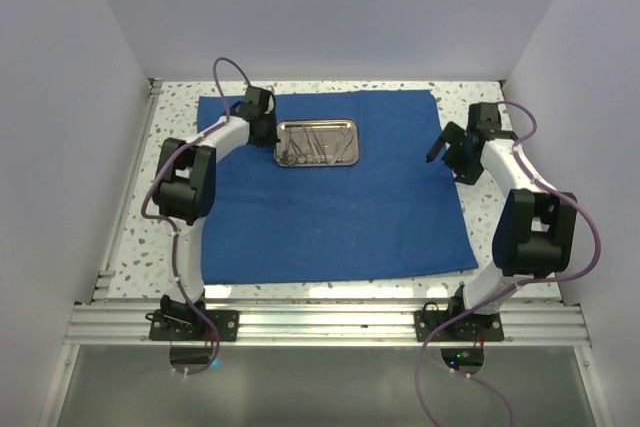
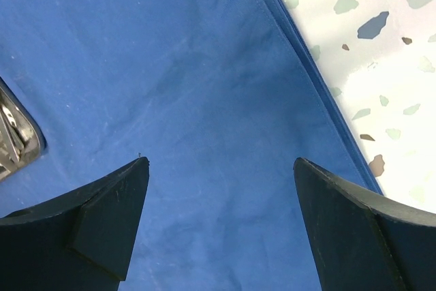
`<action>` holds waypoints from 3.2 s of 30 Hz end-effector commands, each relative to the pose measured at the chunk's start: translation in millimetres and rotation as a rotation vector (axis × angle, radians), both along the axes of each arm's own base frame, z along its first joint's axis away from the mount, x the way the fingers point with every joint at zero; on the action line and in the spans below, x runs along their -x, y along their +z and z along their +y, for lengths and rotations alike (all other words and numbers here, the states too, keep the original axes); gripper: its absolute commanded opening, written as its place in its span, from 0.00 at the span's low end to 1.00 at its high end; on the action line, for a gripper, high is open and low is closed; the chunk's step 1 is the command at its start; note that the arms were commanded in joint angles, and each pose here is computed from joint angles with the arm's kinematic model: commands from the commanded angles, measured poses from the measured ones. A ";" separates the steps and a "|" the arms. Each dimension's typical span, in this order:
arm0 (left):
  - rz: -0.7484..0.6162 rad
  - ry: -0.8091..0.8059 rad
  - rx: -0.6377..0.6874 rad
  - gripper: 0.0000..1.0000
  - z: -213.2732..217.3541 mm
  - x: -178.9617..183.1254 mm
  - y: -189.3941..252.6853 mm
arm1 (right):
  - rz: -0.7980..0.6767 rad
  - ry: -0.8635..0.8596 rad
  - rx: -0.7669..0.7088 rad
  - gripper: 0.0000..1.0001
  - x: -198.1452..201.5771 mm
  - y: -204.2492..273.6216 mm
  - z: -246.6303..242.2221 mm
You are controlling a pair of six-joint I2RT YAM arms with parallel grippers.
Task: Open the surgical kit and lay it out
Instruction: Move the container from the surgical kit, then pick up the medical item from the container.
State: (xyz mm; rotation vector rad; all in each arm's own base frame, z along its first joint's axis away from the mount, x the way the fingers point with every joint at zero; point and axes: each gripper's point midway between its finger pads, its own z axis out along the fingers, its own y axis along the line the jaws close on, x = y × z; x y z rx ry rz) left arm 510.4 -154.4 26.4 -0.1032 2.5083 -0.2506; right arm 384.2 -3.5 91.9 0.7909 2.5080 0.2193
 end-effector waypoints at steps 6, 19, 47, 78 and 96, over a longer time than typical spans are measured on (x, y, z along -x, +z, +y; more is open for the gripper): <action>0.174 -0.217 -0.014 0.00 -13.0 91.1 -22.3 | -0.045 0.022 0.012 0.91 5.5 19.0 -0.4; 0.202 -0.418 -0.059 0.00 -36.8 198.6 0.4 | -0.043 0.035 -0.007 0.90 13.4 16.8 4.6; 0.206 -0.272 -0.217 0.51 -37.4 218.4 41.6 | -0.051 0.056 -0.018 0.90 33.6 16.9 9.7; 0.322 -0.405 -0.130 0.41 -65.2 261.5 -7.5 | -0.007 0.055 0.010 0.90 37.0 2.8 4.3; 0.442 -0.391 -0.214 0.00 -54.1 269.0 -48.3 | 0.007 0.055 0.019 0.90 36.1 -1.5 2.4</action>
